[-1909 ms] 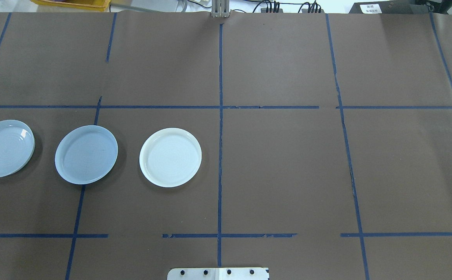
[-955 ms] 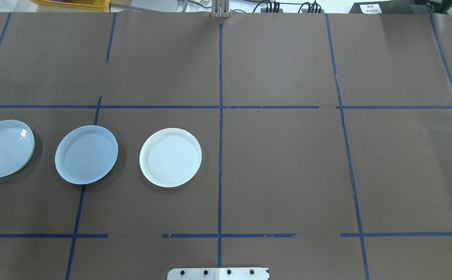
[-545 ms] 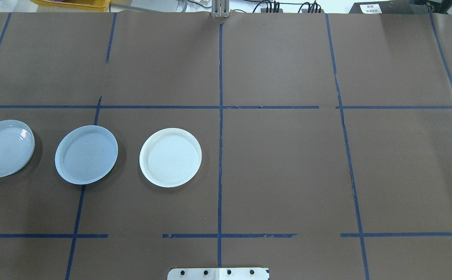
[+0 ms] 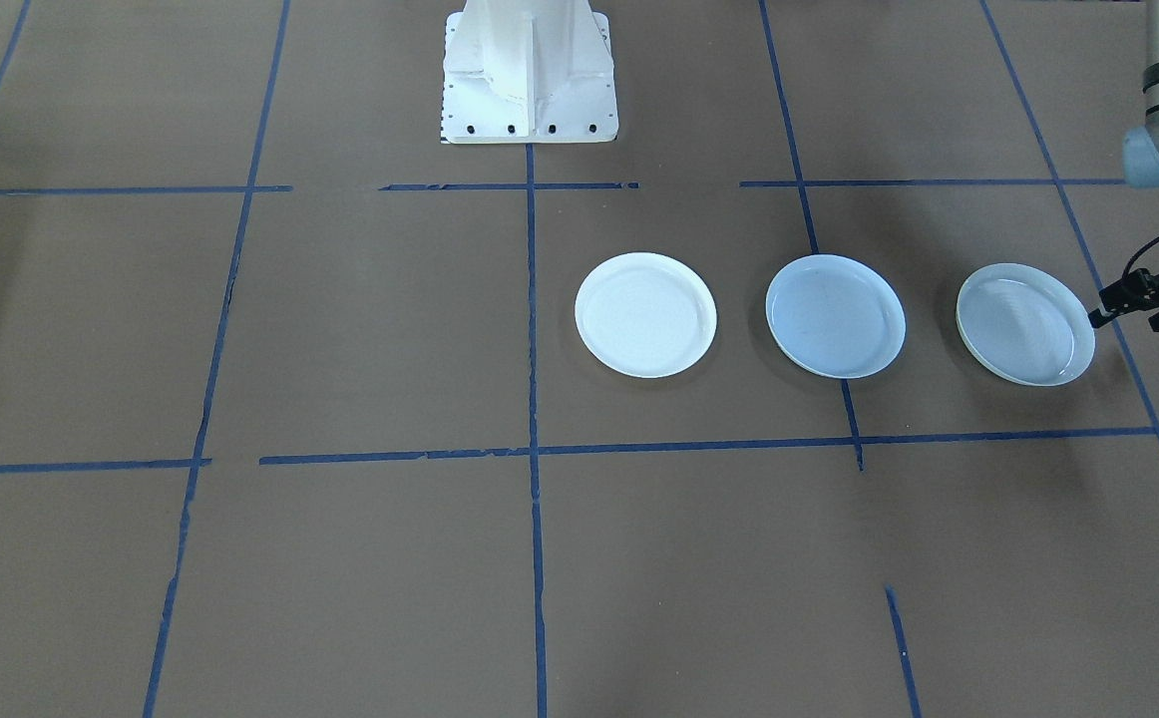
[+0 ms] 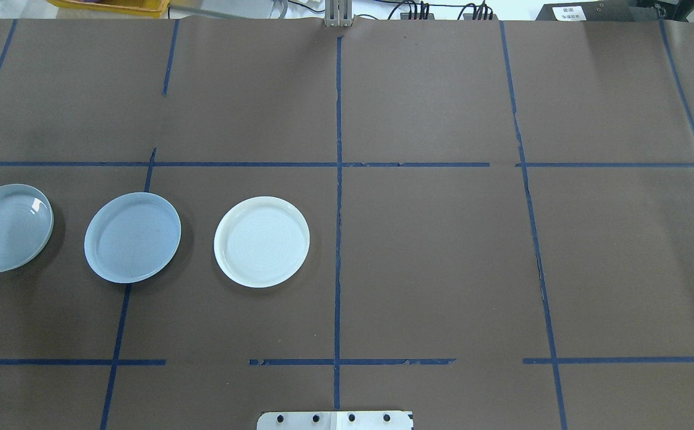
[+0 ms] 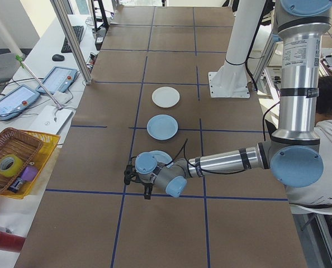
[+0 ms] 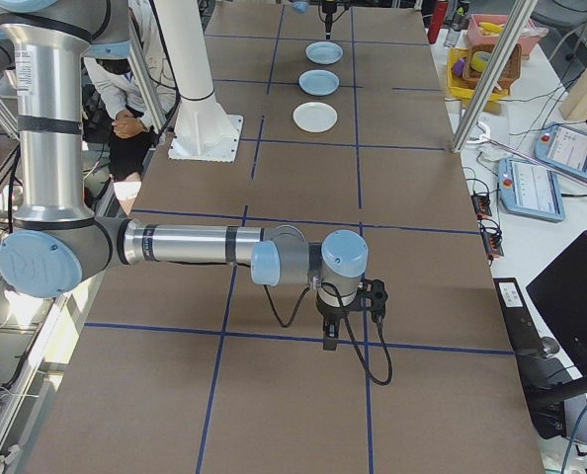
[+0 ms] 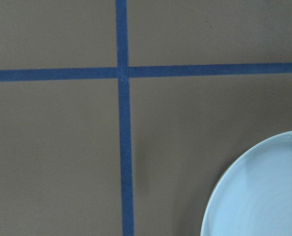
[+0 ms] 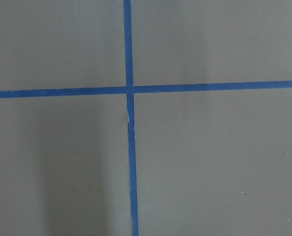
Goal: Stack plate in center
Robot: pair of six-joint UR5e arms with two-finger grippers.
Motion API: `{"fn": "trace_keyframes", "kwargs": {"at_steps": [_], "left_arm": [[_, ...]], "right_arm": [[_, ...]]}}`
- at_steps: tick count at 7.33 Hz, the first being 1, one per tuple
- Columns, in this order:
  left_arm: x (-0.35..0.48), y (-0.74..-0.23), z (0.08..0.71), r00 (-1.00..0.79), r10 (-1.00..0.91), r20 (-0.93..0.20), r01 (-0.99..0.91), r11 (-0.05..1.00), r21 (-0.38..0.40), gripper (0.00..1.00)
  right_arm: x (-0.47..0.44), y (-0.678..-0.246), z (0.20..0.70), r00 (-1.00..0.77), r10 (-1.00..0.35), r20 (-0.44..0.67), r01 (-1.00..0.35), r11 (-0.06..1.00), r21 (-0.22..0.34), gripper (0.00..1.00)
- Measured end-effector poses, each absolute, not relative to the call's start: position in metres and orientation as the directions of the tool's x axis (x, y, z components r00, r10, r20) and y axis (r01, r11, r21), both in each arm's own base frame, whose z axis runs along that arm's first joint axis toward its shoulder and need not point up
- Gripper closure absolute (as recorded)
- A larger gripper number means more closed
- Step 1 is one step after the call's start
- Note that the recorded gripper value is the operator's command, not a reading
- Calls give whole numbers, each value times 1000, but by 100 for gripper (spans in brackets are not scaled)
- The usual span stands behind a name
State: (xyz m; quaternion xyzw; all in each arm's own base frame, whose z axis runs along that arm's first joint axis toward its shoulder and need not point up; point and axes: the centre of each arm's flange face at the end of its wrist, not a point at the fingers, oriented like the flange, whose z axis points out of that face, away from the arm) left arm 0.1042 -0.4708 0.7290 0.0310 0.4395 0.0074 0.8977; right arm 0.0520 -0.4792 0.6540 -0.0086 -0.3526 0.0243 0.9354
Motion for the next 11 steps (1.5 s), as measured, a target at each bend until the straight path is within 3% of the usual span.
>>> {"fn": "trace_keyframes", "kwargs": {"at_steps": [1,3,4,5,11], "left_arm": [[111,-469,730,609,40,-792,10,998,59,33],[120,-466,731,607,47,-794,-5,998,56,33],[123,-465,732,607,48,-793,-11,999,52,50],[125,-463,734,608,47,-792,-16,999,47,99],[130,-454,725,497,28,-867,-82,997,-14,100]], "right_arm": [[52,-479,654,750,51,659,-39,999,-33,0],[52,-479,654,750,52,659,-39,999,-33,0],[52,-479,654,750,52,659,-39,999,-33,0],[52,-479,654,750,51,659,-39,999,-33,0],[52,-479,654,750,52,659,-39,999,-33,0]]}}
